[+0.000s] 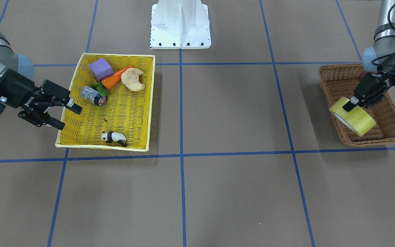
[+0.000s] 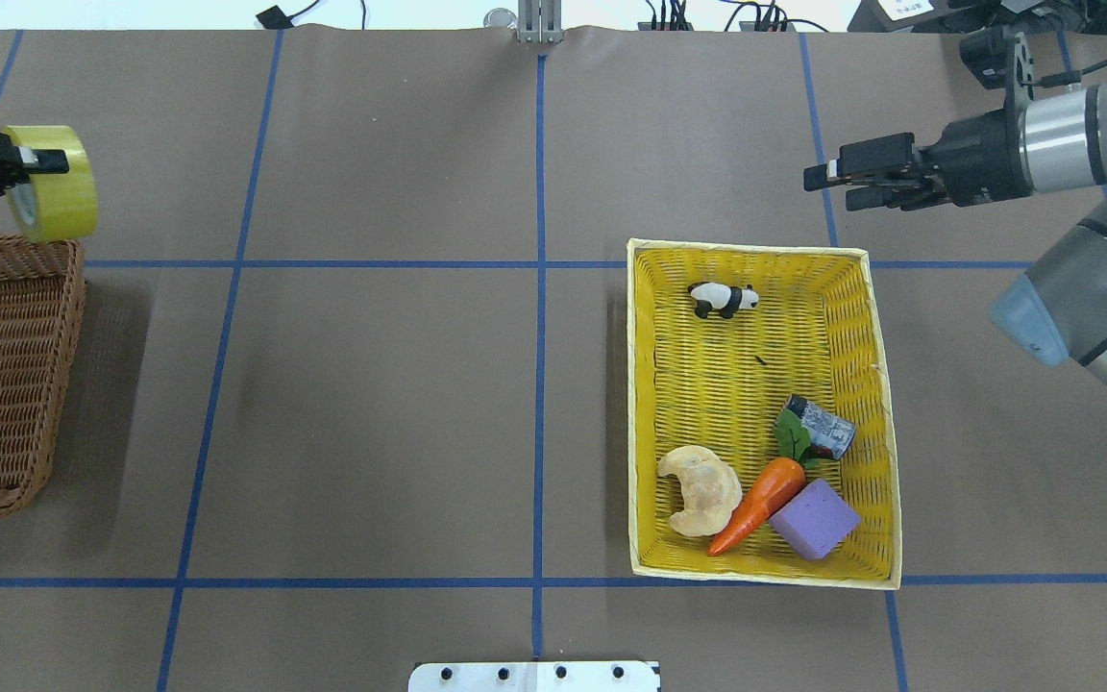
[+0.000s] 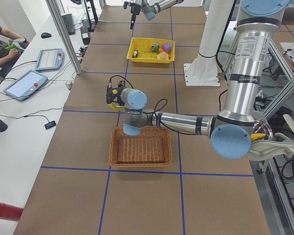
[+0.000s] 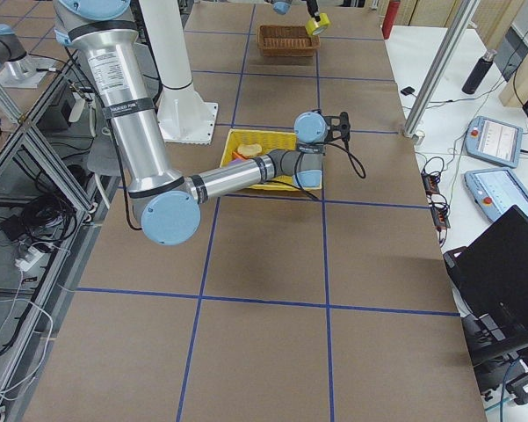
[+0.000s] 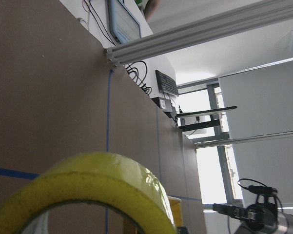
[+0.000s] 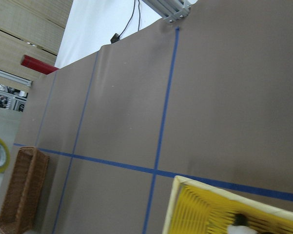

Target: Move tape to another basket

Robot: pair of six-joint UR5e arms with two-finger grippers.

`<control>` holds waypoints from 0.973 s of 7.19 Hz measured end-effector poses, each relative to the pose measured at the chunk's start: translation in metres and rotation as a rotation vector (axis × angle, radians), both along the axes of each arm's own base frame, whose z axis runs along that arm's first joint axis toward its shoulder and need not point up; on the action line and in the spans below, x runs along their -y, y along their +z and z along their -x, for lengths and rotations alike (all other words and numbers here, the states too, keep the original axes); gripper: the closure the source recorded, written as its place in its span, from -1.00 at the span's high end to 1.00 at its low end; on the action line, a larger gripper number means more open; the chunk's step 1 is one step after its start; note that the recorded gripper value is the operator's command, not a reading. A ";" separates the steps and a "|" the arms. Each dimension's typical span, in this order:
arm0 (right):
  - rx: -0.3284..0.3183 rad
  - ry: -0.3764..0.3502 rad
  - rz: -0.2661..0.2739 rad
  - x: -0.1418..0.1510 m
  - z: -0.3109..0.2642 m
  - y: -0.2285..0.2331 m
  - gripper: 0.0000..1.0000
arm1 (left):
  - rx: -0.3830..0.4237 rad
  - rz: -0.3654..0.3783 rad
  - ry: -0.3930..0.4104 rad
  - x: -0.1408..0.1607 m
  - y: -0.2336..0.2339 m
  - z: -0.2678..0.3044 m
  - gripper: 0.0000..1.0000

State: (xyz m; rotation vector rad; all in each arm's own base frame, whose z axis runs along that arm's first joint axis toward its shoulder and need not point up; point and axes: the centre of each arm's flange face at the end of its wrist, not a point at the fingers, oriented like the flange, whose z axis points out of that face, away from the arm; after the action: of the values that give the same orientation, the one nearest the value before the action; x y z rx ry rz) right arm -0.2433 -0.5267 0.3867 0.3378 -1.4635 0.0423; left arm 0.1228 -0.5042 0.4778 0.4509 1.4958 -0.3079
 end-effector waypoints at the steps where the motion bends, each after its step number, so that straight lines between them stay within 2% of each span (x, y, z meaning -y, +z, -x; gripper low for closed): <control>1: -0.062 -0.003 -0.016 -0.001 -0.006 0.021 1.00 | 0.110 -0.014 -0.004 0.002 0.021 0.018 -1.00; 2: -0.123 -0.008 -0.029 0.003 -0.009 0.035 1.00 | 0.168 -0.015 -0.002 0.003 0.034 0.028 -1.00; 4: -0.259 -0.012 -0.047 0.021 -0.022 0.053 1.00 | 0.206 0.011 -0.004 0.004 0.044 0.036 -1.00; 6: -0.412 -0.039 -0.078 0.043 -0.040 0.065 1.00 | 0.235 0.076 -0.014 0.010 0.048 0.043 -1.00; 7: -0.467 -0.073 -0.067 0.050 -0.047 0.062 1.00 | 0.263 0.101 -0.013 0.014 0.052 0.045 -1.00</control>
State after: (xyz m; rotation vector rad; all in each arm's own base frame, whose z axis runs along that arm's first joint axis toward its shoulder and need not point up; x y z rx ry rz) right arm -0.1968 -0.5767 0.4490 0.3227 -1.0140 -0.1377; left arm 0.0773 -0.5178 0.5298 0.4037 1.2163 -0.3206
